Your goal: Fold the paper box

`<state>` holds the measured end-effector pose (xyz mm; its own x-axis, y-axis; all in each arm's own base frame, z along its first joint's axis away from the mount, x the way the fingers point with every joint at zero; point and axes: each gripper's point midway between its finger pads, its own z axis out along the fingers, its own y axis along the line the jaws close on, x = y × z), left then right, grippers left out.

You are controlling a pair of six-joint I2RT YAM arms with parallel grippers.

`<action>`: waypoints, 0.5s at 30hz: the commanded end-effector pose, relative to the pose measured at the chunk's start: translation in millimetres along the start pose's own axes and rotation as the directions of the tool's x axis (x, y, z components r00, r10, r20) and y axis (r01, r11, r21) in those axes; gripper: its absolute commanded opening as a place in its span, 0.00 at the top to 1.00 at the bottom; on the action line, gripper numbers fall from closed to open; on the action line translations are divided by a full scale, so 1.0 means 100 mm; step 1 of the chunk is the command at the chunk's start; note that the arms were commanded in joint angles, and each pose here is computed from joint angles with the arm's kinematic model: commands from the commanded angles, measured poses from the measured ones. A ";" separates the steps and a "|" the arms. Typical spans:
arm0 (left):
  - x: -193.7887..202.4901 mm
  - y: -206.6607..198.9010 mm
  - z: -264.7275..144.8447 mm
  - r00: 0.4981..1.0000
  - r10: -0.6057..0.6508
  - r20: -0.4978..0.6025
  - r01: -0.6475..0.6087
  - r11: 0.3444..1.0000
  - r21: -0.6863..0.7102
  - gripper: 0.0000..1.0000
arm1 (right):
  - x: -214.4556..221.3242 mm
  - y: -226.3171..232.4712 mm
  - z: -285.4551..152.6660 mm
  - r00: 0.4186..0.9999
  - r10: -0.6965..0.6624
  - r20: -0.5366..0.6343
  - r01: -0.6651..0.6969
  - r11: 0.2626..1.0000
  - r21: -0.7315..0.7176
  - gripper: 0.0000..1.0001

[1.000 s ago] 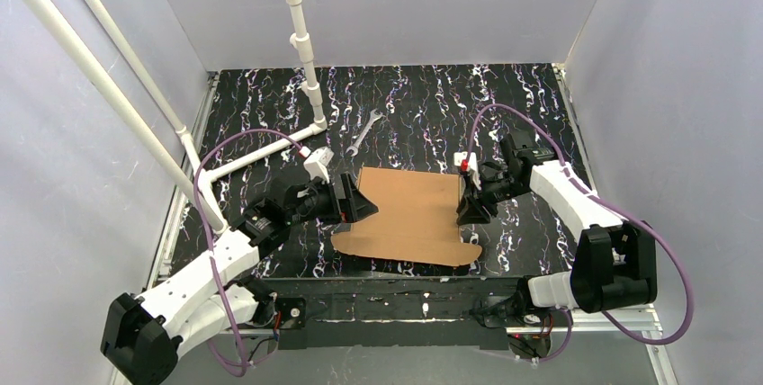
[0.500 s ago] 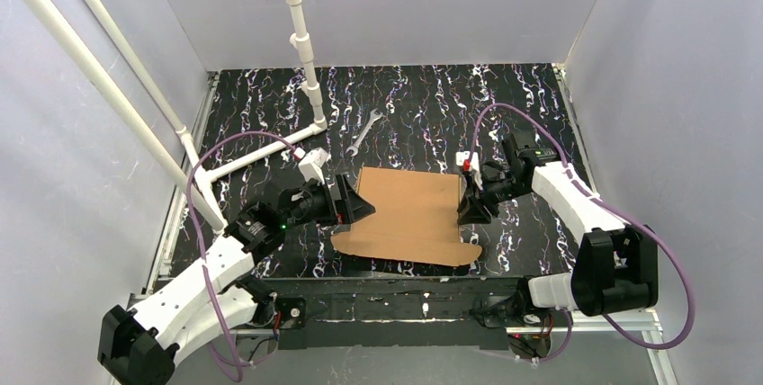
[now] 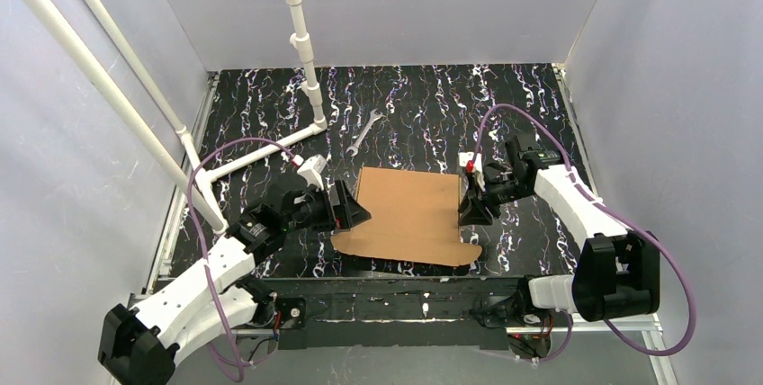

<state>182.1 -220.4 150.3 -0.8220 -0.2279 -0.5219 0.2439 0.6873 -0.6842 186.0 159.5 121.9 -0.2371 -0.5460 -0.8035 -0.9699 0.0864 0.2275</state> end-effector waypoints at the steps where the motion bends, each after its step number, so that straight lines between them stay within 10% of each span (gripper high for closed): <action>1: 0.08 0.21 0.08 0.999 0.024 -0.026 -0.025 0.997 -0.067 0.02 | -0.08 0.04 -0.02 0.999 -0.031 0.043 0.031 1.000 0.001 0.52; 15: 0.05 0.38 0.52 0.999 0.015 -0.031 -0.018 0.995 -0.096 0.14 | 0.00 -0.62 -0.16 0.969 0.211 0.126 -0.241 0.915 0.324 0.53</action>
<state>200.6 -225.7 87.8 -0.8593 -0.1739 -0.4810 0.1921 0.7618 -0.6186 219.2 143.7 106.4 -0.4007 -0.4899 -0.7742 -0.9039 0.3497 0.2464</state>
